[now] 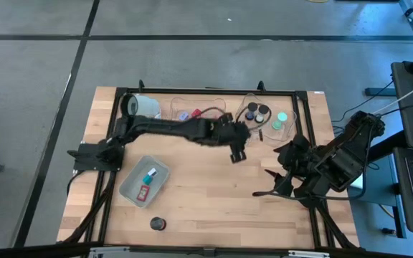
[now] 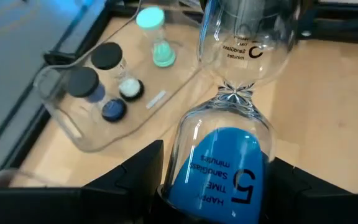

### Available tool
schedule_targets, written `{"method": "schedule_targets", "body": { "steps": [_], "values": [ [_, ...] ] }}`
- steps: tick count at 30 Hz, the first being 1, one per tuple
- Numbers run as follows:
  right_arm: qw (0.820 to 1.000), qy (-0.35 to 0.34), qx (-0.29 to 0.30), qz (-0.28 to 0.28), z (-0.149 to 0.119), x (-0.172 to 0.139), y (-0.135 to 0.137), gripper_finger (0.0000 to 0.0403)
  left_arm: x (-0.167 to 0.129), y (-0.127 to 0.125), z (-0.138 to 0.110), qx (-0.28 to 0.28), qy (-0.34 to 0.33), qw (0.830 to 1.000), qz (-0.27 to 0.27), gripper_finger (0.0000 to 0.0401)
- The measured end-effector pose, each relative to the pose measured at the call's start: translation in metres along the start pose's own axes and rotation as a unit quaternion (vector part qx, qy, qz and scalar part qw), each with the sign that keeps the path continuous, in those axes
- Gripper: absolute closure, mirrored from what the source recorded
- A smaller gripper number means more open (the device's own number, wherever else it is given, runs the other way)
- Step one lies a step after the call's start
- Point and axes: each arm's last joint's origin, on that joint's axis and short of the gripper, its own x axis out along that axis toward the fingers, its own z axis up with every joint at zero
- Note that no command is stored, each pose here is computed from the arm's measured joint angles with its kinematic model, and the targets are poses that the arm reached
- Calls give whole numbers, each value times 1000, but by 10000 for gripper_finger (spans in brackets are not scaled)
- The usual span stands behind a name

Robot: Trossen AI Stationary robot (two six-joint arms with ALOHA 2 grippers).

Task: Pick & Place Office items
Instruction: Put the blue hourglass into the right transparent bin

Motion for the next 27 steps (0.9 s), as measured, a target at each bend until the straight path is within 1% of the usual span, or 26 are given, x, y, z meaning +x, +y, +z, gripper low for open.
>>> {"method": "schedule_targets", "body": {
  "steps": [3,7,9,11,13,16,17,19,22,24,25,27],
  "values": [
    [1000,0,-17,0,0,0,0,53,27,19,-3,5,12,1000,5,207],
    [999,0,-45,1,0,0,-1,53,55,41,-2,20,-7,999,30,209],
    [998,0,-60,1,0,0,-1,53,67,50,0,27,-25,999,30,209],
    [997,-1,-74,0,0,0,-1,53,77,59,-1,40,-28,998,31,208],
    [996,-4,-85,-1,0,0,-1,53,87,67,-2,67,-35,996,41,207],
    [996,-4,-91,-2,0,0,-1,53,102,75,-5,141,-34,986,83,207],
    [996,-4,-91,-2,1,0,-1,53,105,76,-7,172,-25,979,106,208],
    [996,-2,-89,-2,1,0,-1,53,110,77,-6,228,-20,959,165,209],
    [997,0,-83,-2,1,1,-2,53,114,77,-6,305,6,920,247,207],
    [997,-1,-78,-3,2,1,-2,53,115,78,-5,343,19,897,277,206],
    [997,-1,-74,-3,2,1,-2,53,115,79,-4,361,25,888,284,206],
    [997,-2,-72,-4,2,1,-2,53,114,78,-5,410,50,863,291,208]
  ]
}}
